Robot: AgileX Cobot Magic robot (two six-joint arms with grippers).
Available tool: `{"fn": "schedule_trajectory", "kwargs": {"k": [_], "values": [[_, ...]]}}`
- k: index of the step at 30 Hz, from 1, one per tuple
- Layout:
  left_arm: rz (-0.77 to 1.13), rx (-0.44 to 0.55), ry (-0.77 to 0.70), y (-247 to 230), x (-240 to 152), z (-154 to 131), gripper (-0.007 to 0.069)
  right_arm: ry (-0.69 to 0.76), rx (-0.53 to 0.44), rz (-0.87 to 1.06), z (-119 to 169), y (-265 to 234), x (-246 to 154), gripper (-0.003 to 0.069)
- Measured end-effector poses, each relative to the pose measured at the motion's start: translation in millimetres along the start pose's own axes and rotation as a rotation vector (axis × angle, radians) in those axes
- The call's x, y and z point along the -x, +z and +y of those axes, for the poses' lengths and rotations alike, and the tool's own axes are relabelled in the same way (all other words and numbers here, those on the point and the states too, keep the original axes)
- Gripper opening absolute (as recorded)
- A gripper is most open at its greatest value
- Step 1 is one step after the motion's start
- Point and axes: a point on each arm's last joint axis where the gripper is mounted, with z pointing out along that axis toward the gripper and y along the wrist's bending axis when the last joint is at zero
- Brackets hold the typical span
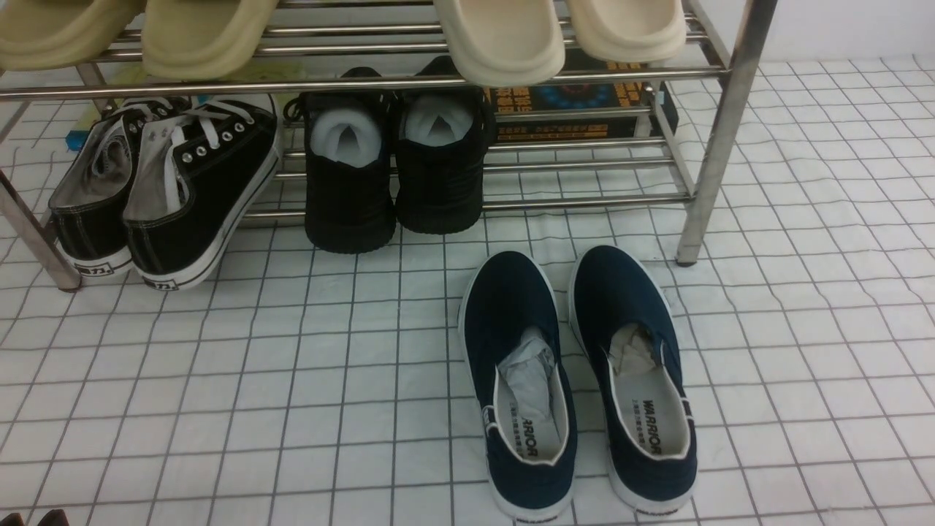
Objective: Take the shoes off the shelf with your hand from the white checkered tablecloth.
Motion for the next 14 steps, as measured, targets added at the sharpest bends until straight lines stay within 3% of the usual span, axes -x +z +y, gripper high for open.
{"fn": "schedule_trajectory", "kwargs": {"k": [14], "values": [[0.000, 0.000, 0.000, 0.0, 0.0, 0.0, 0.0239, 0.000, 0.000, 0.000, 0.0, 0.0, 0.0, 0.0105]]}}
